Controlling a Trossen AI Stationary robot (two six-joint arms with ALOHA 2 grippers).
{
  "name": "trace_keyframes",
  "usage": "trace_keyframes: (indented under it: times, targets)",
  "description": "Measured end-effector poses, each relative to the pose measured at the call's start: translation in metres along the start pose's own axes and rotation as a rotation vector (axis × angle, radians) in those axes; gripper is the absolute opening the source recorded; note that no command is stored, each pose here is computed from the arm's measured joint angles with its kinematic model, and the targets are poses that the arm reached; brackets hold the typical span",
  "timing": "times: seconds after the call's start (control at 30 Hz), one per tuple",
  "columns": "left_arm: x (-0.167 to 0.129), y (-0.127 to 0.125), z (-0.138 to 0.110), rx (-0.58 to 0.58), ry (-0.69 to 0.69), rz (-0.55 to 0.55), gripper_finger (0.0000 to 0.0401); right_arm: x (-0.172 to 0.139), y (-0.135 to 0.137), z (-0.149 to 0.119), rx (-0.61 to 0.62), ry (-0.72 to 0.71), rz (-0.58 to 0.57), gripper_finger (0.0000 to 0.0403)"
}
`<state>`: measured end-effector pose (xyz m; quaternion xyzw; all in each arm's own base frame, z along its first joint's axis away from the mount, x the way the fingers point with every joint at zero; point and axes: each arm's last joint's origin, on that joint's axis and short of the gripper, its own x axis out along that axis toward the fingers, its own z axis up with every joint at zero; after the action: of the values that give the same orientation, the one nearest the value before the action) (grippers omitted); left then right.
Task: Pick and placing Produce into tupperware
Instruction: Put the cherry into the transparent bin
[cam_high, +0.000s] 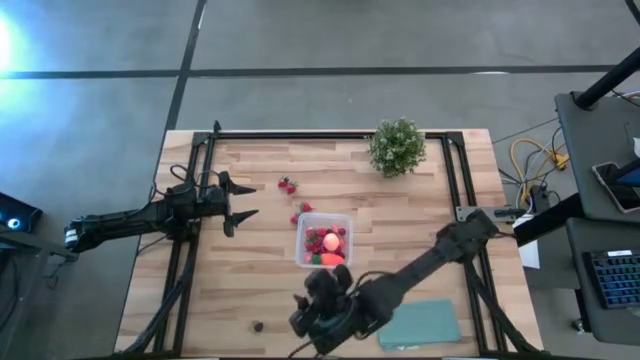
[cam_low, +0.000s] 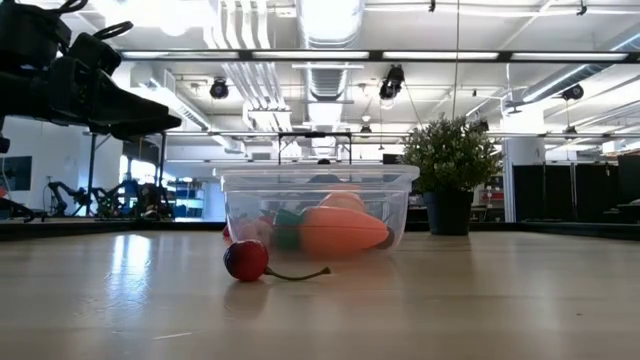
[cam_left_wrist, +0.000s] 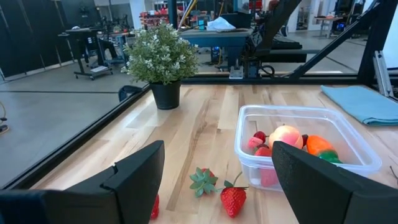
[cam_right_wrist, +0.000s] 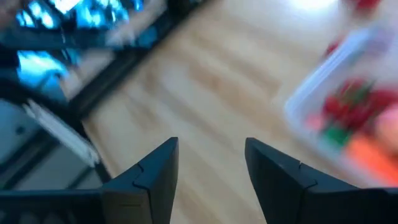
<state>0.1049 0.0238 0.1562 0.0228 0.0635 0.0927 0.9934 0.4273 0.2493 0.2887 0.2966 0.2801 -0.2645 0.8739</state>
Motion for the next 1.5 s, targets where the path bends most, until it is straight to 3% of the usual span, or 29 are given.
trace_keyframes:
  times: [0.2, 0.33, 0.43, 0.5, 0.6, 0.67, 0.83, 0.9, 1.03, 1.17, 1.27, 1.4, 1.5]
  targets:
    - [0.000, 0.000, 0.000, 0.001, 0.001, 0.002, 0.0283, -0.056, -0.011, 0.044, 0.105, -0.071, 0.089, 0.0178]
    - [0.000, 0.005, 0.004, 0.041, -0.037, 0.150, 0.0283, -0.106, -0.012, 0.076, 0.032, -0.150, 0.218, 0.0178]
    - [-0.001, 0.005, 0.008, -0.117, -0.087, 0.153, 0.0283, -0.129, -0.014, 0.096, -0.115, -0.268, 0.258, 0.0178]
    - [-0.001, 0.005, 0.010, -0.280, -0.116, 0.146, 0.0283, -0.134, -0.022, 0.111, -0.135, -0.290, 0.256, 0.0178]
    - [0.000, 0.005, 0.009, -0.491, -0.125, 0.136, 0.0283, -0.119, -0.041, 0.134, -0.107, -0.215, 0.277, 0.0178]
    - [0.000, 0.005, 0.009, -0.563, -0.125, 0.133, 0.0283, -0.091, -0.052, 0.148, -0.090, -0.134, 0.360, 0.0178]
    - [0.000, 0.005, 0.010, -0.582, -0.135, 0.131, 0.0283, -0.019, -0.073, 0.188, -0.192, -0.233, 0.854, 0.0178]
    - [0.000, 0.005, 0.012, -0.582, -0.162, 0.124, 0.0283, -0.008, -0.098, 0.199, -0.183, -0.202, 0.932, 0.0178]
    - [-0.002, 0.006, 0.020, -0.584, -0.234, 0.108, 0.0283, -0.013, -0.154, 0.202, -0.148, -0.129, 0.776, 0.0178]
    - [-0.006, 0.004, 0.040, -0.525, -0.343, -0.007, 0.0283, -0.065, -0.202, 0.210, -0.206, -0.301, 0.688, 0.0178]
    - [-0.004, 0.002, 0.047, -0.444, -0.307, -0.086, 0.0283, -0.095, -0.240, 0.205, -0.235, -0.374, 0.645, 0.0178]
    - [0.007, 0.003, 0.048, -0.435, -0.214, -0.057, 0.0283, -0.101, -0.282, 0.179, -0.242, -0.364, 0.573, 0.0178]
    - [0.016, 0.004, 0.061, -0.400, -0.185, -0.051, 0.0283, -0.107, -0.306, 0.161, -0.266, -0.378, 0.573, 0.0178]
